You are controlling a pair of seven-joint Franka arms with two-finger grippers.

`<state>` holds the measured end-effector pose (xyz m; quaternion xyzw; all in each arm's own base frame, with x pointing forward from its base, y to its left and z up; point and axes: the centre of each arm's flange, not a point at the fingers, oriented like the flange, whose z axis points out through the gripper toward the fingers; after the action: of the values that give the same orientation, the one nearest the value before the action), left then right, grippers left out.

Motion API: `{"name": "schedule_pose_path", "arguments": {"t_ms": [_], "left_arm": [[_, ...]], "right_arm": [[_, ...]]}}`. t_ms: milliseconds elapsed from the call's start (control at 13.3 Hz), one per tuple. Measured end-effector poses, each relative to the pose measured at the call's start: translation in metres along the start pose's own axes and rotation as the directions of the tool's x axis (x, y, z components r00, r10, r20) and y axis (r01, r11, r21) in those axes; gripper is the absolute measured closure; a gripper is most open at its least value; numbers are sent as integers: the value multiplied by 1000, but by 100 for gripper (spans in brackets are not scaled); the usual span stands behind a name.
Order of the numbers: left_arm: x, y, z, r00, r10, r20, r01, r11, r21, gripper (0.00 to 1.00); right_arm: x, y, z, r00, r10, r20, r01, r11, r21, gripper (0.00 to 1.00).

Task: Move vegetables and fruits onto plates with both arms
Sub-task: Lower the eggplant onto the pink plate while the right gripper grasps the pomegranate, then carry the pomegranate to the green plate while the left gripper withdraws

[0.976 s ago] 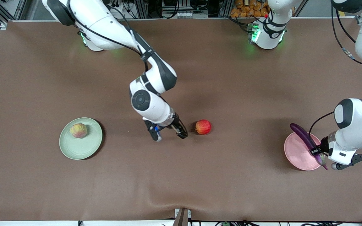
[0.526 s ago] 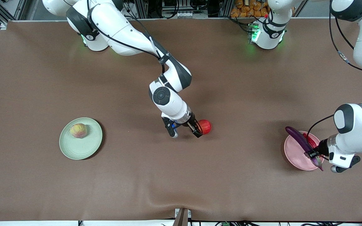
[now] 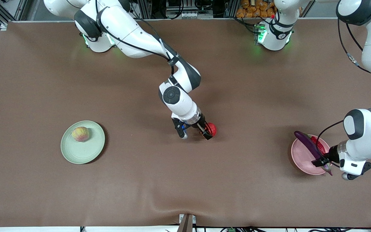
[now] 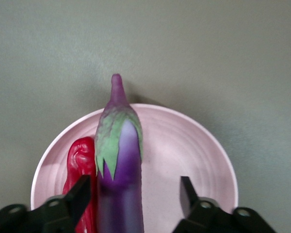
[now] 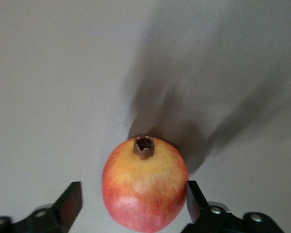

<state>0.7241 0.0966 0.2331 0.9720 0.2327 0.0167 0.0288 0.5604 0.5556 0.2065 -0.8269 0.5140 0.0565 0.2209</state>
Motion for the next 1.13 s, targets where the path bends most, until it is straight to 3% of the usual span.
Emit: {"name": "schedule_pose_path", "arguments": {"t_ms": [75, 150, 375, 451, 751, 976, 1126], "left_arm": [[1, 1, -8, 1000, 1, 5, -1, 1000, 9, 1], [1, 1, -19, 1000, 1, 10, -1, 1000, 20, 0], [5, 1, -83, 999, 37, -34, -36, 998, 47, 0], [1, 3, -113, 996, 76, -39, -73, 995, 67, 0], [-54, 55, -223, 980, 199, 3, -197, 972, 124, 0], [-101, 87, -296, 966, 257, -18, -251, 954, 162, 0], [-133, 103, -337, 960, 277, -24, -270, 950, 156, 0]], "right_arm": [[-2, 1, 3, 1000, -11, -4, 11, 1000, 6, 23], [-6, 1, 3, 999, -29, -12, 29, 1000, 8, 27], [-6, 0, 2, 998, -54, -30, 54, 999, 2, 27], [0, -3, -1, 998, -47, -37, 46, 999, -26, 27], [71, -33, -62, 995, -97, -32, 85, 961, -261, 27], [142, -46, -137, 983, -178, 42, 180, 902, -392, 27], [195, -39, -175, 960, -252, 122, 279, 835, -474, 27]]}}
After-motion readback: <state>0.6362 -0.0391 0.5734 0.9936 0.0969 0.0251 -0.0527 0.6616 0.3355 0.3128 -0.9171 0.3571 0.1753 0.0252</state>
